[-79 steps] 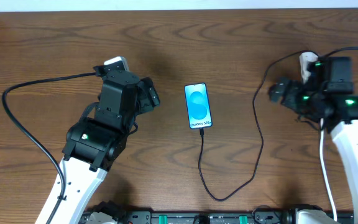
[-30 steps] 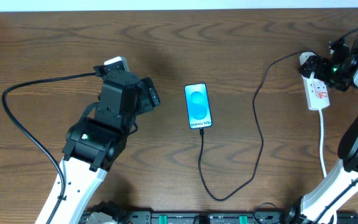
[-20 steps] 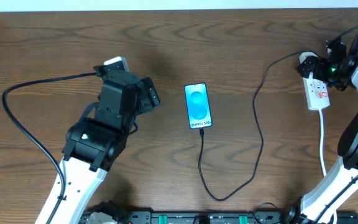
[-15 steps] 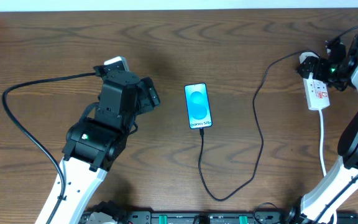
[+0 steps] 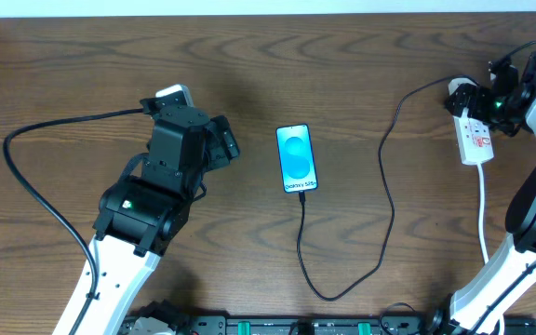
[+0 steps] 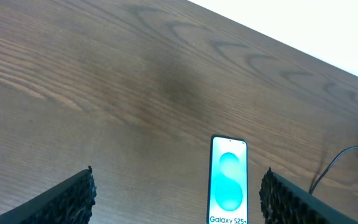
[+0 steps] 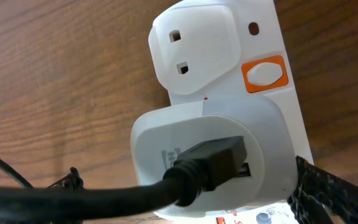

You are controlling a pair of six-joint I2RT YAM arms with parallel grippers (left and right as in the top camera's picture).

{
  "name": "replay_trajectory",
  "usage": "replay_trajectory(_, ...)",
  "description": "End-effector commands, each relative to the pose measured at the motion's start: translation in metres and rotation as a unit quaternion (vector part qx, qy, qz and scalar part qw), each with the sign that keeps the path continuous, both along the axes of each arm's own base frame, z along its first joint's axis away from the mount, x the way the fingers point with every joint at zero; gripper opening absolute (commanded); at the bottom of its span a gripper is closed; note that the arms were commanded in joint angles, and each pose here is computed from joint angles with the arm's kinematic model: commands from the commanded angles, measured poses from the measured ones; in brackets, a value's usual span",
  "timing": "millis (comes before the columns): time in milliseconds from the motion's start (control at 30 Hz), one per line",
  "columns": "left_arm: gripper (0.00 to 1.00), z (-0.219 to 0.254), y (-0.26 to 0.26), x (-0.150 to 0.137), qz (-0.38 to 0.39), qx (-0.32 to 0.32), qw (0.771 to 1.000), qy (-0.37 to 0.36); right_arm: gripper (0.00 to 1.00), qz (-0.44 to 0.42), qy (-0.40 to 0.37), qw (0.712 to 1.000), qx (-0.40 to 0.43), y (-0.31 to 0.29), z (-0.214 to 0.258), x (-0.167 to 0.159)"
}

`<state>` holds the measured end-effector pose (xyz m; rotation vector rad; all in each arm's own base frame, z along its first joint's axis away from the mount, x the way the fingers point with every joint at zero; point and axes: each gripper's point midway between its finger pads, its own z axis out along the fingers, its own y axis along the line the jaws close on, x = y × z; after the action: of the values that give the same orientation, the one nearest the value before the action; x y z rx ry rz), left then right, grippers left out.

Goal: Plug charger to phone and switch on socket
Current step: 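Press the orange switch down with the right gripper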

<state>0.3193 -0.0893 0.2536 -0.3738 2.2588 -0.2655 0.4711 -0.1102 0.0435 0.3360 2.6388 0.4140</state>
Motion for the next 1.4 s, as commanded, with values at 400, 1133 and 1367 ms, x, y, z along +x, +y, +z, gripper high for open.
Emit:
replay_trajectory(400, 0.84, 0.003, 0.004, 0.002, 0.006, 0.012, 1.000, -0.005, 0.99, 0.015, 0.025, 0.994, 0.104, 0.045, -0.017, -0.011)
replay_trajectory(1133, 0.84, 0.003, 0.004, 0.002, 0.006, 0.012, 1.000, -0.005, 0.99, -0.005, 0.068, 0.990, 0.120, 0.052, -0.046, -0.038)
replay_trajectory(1367, 0.84, 0.003, 0.004, 0.002, 0.006, 0.012, 1.000, -0.005, 0.99, -0.028, 0.039, 0.993, 0.111, 0.030, -0.023, -0.025)
